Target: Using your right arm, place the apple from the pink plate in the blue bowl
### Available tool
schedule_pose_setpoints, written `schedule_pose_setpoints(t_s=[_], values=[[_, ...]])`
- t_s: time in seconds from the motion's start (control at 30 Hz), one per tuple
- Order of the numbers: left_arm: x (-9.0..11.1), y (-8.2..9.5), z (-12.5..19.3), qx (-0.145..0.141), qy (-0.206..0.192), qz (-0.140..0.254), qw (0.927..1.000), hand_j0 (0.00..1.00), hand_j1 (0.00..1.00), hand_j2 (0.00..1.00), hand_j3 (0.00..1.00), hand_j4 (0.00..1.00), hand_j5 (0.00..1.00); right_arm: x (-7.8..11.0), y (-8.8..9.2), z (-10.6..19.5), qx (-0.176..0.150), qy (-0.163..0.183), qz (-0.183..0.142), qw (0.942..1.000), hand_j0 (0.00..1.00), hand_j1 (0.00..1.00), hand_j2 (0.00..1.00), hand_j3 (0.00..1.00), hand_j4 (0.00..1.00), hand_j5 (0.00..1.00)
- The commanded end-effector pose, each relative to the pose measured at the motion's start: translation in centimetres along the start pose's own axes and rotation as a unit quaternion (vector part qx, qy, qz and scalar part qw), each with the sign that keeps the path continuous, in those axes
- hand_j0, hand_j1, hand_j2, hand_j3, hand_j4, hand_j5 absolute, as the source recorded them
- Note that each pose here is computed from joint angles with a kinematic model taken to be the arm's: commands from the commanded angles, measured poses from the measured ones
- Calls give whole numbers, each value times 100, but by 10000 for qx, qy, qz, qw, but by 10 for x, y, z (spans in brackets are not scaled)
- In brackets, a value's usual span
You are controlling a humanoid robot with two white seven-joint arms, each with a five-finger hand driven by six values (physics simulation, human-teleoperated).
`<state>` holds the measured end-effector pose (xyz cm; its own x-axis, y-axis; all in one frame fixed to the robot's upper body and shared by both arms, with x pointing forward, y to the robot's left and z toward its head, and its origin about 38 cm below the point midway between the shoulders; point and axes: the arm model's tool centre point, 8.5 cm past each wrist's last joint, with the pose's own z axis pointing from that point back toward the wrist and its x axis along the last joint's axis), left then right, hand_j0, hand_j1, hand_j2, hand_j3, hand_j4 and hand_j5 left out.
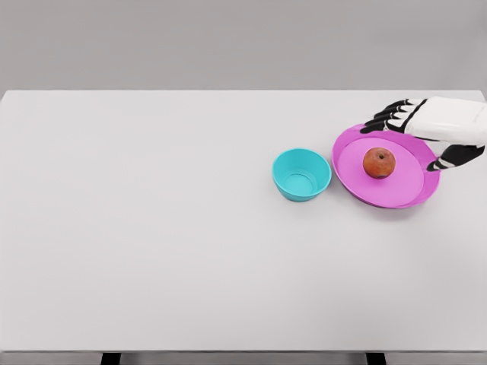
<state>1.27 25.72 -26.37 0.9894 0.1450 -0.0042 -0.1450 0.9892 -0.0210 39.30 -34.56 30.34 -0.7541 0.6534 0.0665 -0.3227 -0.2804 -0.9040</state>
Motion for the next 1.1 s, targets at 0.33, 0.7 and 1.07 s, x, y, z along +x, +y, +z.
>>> schedule_pose_setpoints(t_s=[0.33, 0.7, 1.07], values=[[0, 0, 0, 0, -1, 0, 10000, 100, 100, 100, 100, 100, 100, -57, 43, -78, 907, 761, -558, 9914, 100, 100, 100, 100, 100, 100], [0, 0, 0, 0, -1, 0, 10000, 100, 100, 100, 100, 100, 100, -66, 60, -98, 1069, 819, -779, 9878, 100, 100, 100, 100, 100, 100], [0, 0, 0, 0, -1, 0, 10000, 100, 100, 100, 100, 100, 100, -73, 73, -105, 1148, 815, -902, 9859, 100, 100, 100, 100, 100, 100]])
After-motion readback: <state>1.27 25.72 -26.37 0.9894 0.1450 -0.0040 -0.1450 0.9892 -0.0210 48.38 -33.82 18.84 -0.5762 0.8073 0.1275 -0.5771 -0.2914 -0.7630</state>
